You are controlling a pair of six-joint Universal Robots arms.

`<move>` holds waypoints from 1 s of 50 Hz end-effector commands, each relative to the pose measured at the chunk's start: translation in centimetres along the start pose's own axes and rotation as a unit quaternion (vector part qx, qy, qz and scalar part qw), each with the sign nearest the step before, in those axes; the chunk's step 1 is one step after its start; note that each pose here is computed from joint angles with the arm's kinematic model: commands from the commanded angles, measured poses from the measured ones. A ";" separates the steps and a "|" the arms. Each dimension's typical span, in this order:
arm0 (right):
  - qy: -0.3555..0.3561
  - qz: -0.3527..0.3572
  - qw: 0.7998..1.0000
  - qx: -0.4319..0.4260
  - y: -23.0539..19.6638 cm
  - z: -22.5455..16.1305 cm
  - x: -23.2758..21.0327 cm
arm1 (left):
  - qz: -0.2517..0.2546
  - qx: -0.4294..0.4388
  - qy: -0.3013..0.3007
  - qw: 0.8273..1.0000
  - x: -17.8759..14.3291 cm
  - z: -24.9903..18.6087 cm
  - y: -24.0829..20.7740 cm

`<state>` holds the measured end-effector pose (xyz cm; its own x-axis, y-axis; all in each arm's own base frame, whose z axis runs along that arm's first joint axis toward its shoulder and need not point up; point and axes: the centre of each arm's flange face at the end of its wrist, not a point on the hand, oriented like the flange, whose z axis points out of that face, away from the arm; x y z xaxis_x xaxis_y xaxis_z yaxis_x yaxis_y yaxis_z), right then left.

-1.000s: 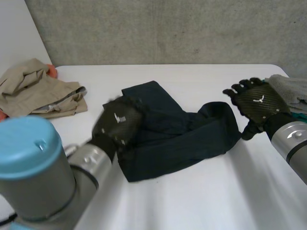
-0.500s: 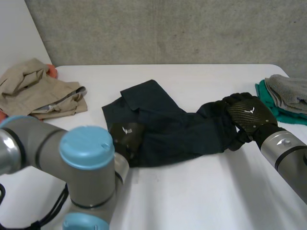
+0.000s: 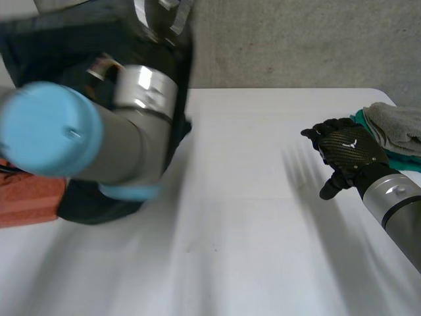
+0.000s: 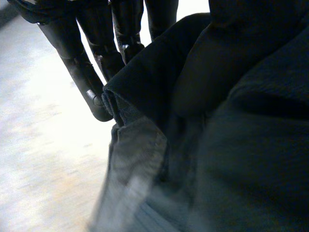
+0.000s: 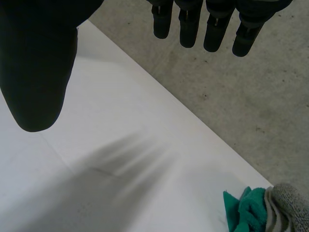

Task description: Fold the laundry.

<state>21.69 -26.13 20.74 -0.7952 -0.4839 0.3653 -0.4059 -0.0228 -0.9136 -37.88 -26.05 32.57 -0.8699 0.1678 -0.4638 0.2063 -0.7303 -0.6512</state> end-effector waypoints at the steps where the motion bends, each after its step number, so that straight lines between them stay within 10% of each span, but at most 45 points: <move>1: 0.001 0.000 1.000 -0.001 0.0 0.0 0.0 | -0.076 -0.038 0.149 0.985 8.4 -6.0 1.3; 13: 0.029 0.003 1.000 -0.004 0.4 0.4 1.8 | -0.202 -0.059 0.335 0.919 14.0 -13.4 -0.8; 32: -0.024 -0.103 0.994 0.022 -2.2 -1.0 1.0 | -0.128 -0.212 0.147 0.958 0.8 -11.8 -1.1; 41: -0.181 -0.230 0.956 -0.019 -0.9 -3.6 -3.8 | -0.066 -0.444 0.132 0.884 -2.7 -19.8 3.2; 50: -0.235 -0.287 0.928 -0.037 2.0 -0.7 -5.4 | -0.111 -0.524 0.139 0.833 -1.7 -23.2 5.0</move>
<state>23.96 -21.79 19.33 -0.2370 -0.7184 0.6540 -0.7292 -0.3132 -0.6084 -25.06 -14.98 18.28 -0.8133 0.4617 -0.3540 0.4823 0.1946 -0.8541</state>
